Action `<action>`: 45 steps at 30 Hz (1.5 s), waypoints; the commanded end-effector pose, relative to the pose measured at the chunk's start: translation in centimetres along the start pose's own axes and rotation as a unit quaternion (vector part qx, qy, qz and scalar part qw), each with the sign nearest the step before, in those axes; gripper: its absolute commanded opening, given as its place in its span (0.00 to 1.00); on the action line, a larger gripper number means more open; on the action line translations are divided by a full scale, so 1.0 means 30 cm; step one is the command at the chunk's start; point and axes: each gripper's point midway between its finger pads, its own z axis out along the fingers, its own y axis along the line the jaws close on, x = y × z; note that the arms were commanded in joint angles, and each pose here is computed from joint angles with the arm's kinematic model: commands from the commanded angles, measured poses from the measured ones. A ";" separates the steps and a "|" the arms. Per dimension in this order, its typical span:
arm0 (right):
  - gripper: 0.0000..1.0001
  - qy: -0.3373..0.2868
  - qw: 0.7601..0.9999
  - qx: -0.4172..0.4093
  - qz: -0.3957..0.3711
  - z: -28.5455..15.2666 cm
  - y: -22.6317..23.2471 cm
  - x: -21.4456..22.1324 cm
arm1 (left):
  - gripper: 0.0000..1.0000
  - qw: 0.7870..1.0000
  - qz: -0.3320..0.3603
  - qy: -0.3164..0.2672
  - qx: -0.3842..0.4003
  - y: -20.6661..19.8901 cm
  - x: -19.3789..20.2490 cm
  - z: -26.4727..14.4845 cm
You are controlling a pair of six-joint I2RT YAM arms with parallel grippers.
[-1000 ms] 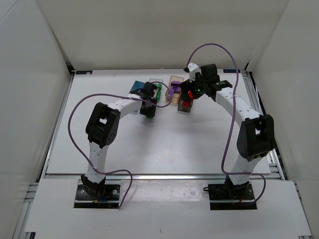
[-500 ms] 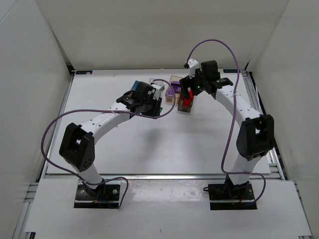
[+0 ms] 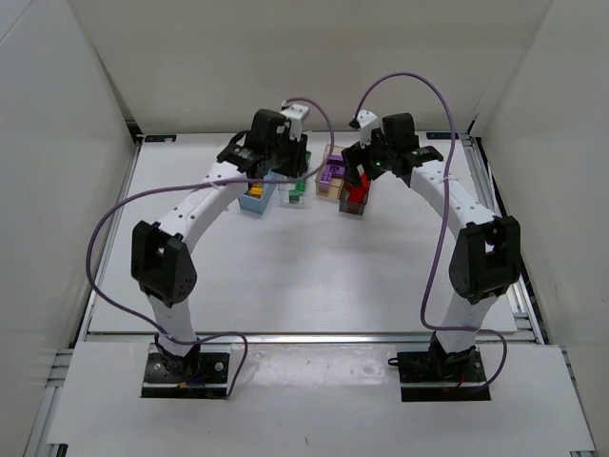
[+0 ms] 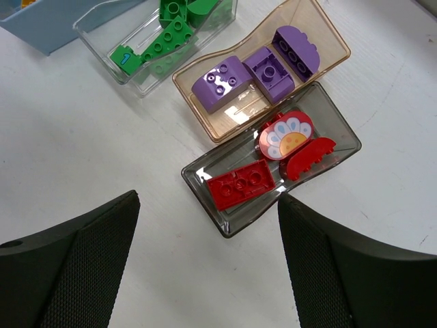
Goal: Sort the legos into containers by color
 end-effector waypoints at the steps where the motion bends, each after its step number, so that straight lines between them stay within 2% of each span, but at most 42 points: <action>1: 0.85 -0.030 0.999 0.012 -0.017 -0.020 -0.022 -0.080 | 0.10 1.000 -0.021 0.006 -0.016 0.090 -0.050 0.044; 8: 0.86 -0.032 0.999 0.017 -0.025 -0.023 -0.027 -0.083 | 0.10 0.997 -0.060 0.031 -0.022 0.192 -0.052 0.189; 14: 0.86 -0.026 0.999 0.018 -0.028 -0.022 -0.028 -0.066 | 0.10 0.995 -0.075 0.057 -0.016 0.225 -0.014 0.310; 18: 0.86 -0.023 0.999 0.019 -0.029 -0.016 -0.033 -0.061 | 0.15 0.994 -0.080 0.074 -0.017 0.237 0.036 0.360; 23: 0.87 -0.016 0.999 0.020 -0.030 0.000 -0.037 -0.047 | 0.34 0.992 -0.086 0.091 -0.031 0.267 0.091 0.401; 24: 0.87 -0.013 0.999 0.019 -0.029 0.006 -0.040 -0.041 | 0.46 0.991 -0.086 0.093 -0.030 0.268 0.097 0.406; 25: 0.87 -0.013 0.999 0.020 -0.030 0.004 -0.043 -0.041 | 0.52 0.991 -0.083 0.095 -0.034 0.274 0.102 0.408; 26: 0.87 -0.012 0.999 0.020 -0.029 0.009 -0.042 -0.039 | 0.65 0.991 -0.083 0.099 -0.037 0.280 0.114 0.417; 29: 0.87 -0.008 0.999 0.019 -0.029 0.019 -0.044 -0.029 | 0.82 0.992 -0.078 0.095 -0.043 0.290 0.103 0.420; 30: 0.87 -0.009 0.999 0.019 -0.030 0.018 -0.044 -0.031 | 0.83 0.992 -0.074 0.095 -0.038 0.284 0.103 0.420; 32: 0.87 -0.008 0.999 0.019 -0.030 0.023 -0.046 -0.029 | 0.85 0.993 -0.071 0.081 -0.042 0.288 0.058 0.402; 35: 0.87 -0.008 0.999 0.024 -0.031 0.021 -0.051 -0.031 | 0.89 0.997 -0.064 0.032 -0.040 0.272 -0.075 0.328; 38: 0.87 -0.014 0.999 0.035 -0.034 0.000 -0.061 -0.045 | 0.99 0.999 -0.043 -0.014 -0.016 0.248 -0.214 0.193; 39: 0.87 -0.014 0.999 0.040 -0.034 -0.005 -0.067 -0.044 | 0.99 0.999 -0.019 -0.026 -0.016 0.241 -0.254 0.122; 43: 0.87 -0.009 0.998 0.051 -0.019 -0.053 -0.098 -0.018 | 1.00 0.999 -0.001 -0.004 -0.052 0.276 -0.238 -0.005; 45: 0.87 0.005 0.999 0.049 0.010 -0.088 -0.112 0.023 | 1.00 0.997 -0.015 0.036 -0.068 0.327 -0.162 -0.042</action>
